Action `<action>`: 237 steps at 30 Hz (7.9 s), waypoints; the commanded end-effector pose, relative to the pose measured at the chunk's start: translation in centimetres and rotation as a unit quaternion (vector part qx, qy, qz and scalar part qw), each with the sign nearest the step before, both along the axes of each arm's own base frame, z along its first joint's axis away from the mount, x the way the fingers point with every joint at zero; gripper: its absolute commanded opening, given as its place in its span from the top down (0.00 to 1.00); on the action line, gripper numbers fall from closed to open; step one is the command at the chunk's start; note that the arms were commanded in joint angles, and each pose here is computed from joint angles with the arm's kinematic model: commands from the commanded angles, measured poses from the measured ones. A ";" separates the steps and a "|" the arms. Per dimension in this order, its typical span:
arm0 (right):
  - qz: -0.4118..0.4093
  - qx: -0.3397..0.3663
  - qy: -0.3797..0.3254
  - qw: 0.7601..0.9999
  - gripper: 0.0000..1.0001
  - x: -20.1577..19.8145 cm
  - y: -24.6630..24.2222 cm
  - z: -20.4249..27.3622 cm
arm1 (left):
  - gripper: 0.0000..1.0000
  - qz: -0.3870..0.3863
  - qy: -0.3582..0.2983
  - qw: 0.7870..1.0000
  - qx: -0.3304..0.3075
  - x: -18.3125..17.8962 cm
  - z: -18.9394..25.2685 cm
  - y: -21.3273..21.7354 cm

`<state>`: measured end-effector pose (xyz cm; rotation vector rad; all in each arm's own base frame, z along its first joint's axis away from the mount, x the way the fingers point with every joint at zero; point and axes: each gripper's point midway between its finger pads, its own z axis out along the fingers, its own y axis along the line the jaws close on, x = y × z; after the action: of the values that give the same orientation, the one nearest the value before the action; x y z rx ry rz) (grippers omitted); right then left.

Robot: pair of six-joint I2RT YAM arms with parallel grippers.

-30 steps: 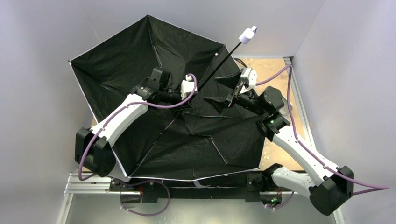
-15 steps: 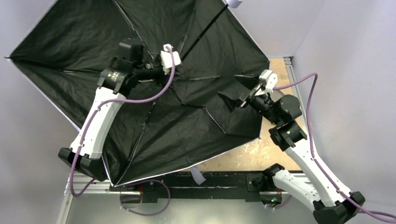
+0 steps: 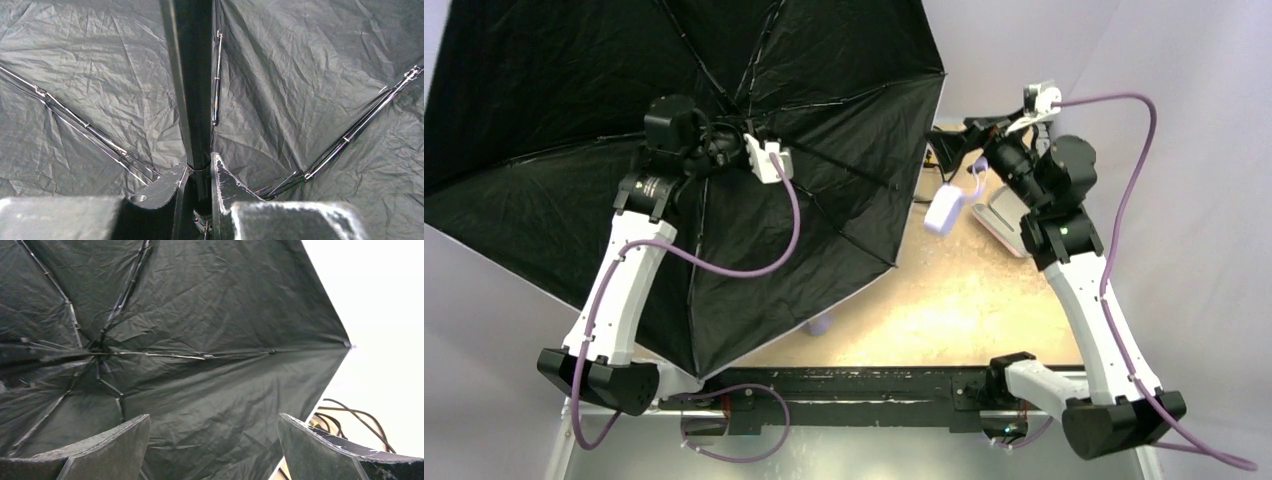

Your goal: Open the umbrella

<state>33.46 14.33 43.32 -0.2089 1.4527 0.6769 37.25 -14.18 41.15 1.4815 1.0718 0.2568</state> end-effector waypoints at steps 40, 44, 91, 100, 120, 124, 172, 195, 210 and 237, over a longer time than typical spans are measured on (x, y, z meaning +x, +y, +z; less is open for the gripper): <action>0.496 -0.216 0.256 0.801 0.36 -11.5 15.7 -11.6 | 1.00 0.014 -0.399 0.865 0.303 5.2 13.1 0.8; 0.501 -0.234 0.270 0.788 0.46 -11.8 15.2 -13.8 | 1.00 0.031 -0.401 0.862 0.309 6.1 13.7 1.5; 0.519 -0.310 0.279 0.746 1.00 -14.7 10.3 -17.4 | 1.00 0.383 -0.377 0.714 0.449 12.6 22.5 30.8; 0.548 -0.316 0.207 0.746 1.00 -12.7 14.3 -14.8 | 0.90 0.381 -0.382 0.725 0.429 11.2 21.4 30.4; 0.548 -0.292 0.186 0.761 1.00 -13.4 14.4 -12.0 | 0.80 0.459 -0.317 0.710 0.430 13.1 20.7 34.0; 0.546 -0.300 0.179 0.761 1.00 -13.6 14.0 -12.3 | 0.79 0.475 -0.313 0.695 0.439 13.4 20.6 35.6; 0.488 0.036 -0.031 0.872 1.00 -6.9 22.3 3.7 | 0.36 0.068 -0.512 0.794 0.322 2.3 14.5 9.3; 0.108 0.142 -0.153 0.972 1.00 -2.6 9.5 7.4 | 0.28 0.040 -0.245 0.969 -0.012 -2.5 9.8 6.8; -0.239 0.120 0.028 0.963 1.00 0.2 -4.4 -3.6 | 0.25 0.022 -0.143 0.989 0.004 -1.0 3.3 5.7; -0.135 0.022 0.016 0.991 0.03 -2.3 -2.4 -17.3 | 0.25 0.041 -0.101 0.993 0.035 -0.6 0.7 5.8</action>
<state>32.69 11.04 21.83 0.1769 1.5814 0.4503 37.65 -8.53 40.66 1.4531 0.9876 0.4696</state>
